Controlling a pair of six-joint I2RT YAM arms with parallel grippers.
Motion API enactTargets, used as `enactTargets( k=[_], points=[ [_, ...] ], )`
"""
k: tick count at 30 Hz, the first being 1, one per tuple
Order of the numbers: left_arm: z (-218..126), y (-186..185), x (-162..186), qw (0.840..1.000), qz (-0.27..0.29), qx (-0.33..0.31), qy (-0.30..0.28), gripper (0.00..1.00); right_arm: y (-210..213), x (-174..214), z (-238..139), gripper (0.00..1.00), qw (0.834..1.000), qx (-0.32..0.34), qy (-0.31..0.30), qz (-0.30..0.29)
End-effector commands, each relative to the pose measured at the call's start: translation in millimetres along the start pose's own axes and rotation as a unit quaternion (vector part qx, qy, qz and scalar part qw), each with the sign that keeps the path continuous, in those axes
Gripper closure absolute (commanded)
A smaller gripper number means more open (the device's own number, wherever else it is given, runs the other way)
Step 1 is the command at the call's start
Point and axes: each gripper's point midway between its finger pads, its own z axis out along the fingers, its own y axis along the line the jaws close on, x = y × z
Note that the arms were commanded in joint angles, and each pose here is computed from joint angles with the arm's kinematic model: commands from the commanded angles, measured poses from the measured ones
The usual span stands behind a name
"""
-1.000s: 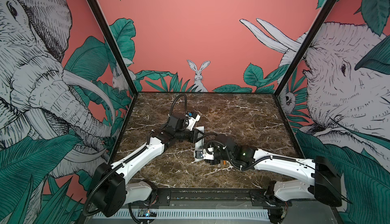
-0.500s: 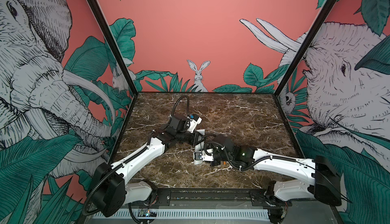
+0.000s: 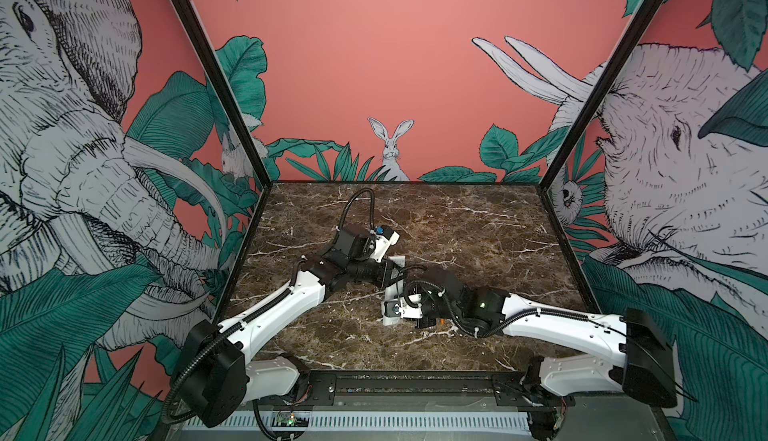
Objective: Load the batteries into the remote control
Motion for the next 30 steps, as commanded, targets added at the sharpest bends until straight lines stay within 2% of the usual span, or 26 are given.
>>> enactTargets(
  k=[1, 10, 30],
  points=[
    [-16.3, -29.2, -34.5, 0.997, 0.045, 0.031, -0.056, 1.00, 27.6, 12.6, -1.5, 0.71, 0.999, -0.046, 0.017, -0.004],
    [-15.7, -27.6, -33.6, 0.997, 0.044, 0.029, -0.056, 1.00, 29.2, 12.5, -1.9, 0.73, 0.999, -0.049, 0.015, -0.004],
    [-16.3, -26.1, -33.5, 0.997, 0.045, 0.024, -0.058, 1.00, 36.5, 11.3, -3.0, 0.83, 0.998, -0.065, 0.018, -0.008]
  ],
)
